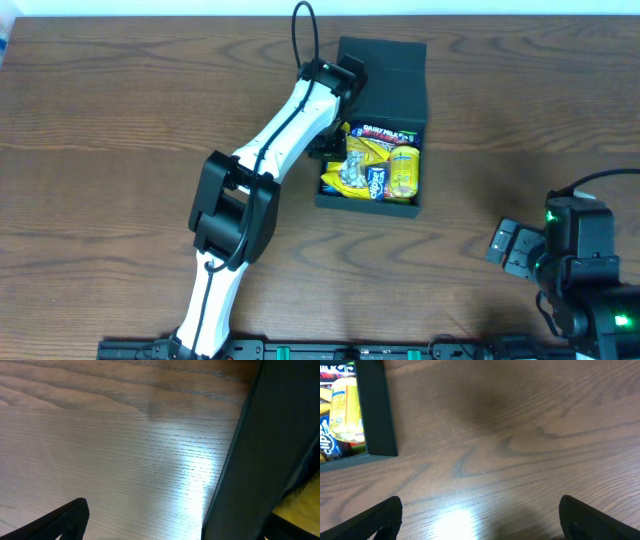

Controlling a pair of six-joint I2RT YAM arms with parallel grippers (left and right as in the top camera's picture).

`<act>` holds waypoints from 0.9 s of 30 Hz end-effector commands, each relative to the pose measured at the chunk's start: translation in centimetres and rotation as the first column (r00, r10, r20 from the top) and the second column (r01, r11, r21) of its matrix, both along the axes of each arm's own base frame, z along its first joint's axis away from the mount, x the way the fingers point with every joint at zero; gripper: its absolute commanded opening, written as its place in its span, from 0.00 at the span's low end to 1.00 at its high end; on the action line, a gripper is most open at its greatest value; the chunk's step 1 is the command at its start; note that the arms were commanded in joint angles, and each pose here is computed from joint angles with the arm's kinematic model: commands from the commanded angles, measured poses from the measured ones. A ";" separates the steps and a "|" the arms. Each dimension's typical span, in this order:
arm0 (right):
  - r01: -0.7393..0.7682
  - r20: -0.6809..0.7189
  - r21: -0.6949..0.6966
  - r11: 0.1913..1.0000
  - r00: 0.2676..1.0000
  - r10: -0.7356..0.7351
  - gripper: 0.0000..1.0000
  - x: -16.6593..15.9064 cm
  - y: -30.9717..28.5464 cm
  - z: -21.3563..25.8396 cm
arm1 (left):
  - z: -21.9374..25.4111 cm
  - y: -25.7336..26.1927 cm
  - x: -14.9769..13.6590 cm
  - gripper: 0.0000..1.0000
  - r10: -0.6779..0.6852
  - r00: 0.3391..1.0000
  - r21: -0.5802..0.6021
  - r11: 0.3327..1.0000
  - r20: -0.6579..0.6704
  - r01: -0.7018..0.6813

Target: Pack container

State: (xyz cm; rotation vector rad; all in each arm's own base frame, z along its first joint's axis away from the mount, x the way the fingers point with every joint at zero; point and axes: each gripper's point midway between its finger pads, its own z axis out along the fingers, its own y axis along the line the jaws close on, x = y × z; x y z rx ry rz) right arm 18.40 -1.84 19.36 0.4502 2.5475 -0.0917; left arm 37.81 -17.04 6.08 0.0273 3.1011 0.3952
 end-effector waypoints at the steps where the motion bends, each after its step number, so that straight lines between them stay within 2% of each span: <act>1: 0.022 0.000 -0.012 1.000 1.000 -0.022 0.99 -0.1 -0.4 -0.1 | -0.1 1.9 0.2 0.95 0.016 1.000 0.082 0.997 0.006 -0.016; 27: 0.022 0.000 -0.012 1.000 1.000 -0.022 0.99 -0.1 -0.4 -0.1 | -0.7 3.0 -1.8 0.95 0.007 0.997 0.124 0.992 -0.072 0.002</act>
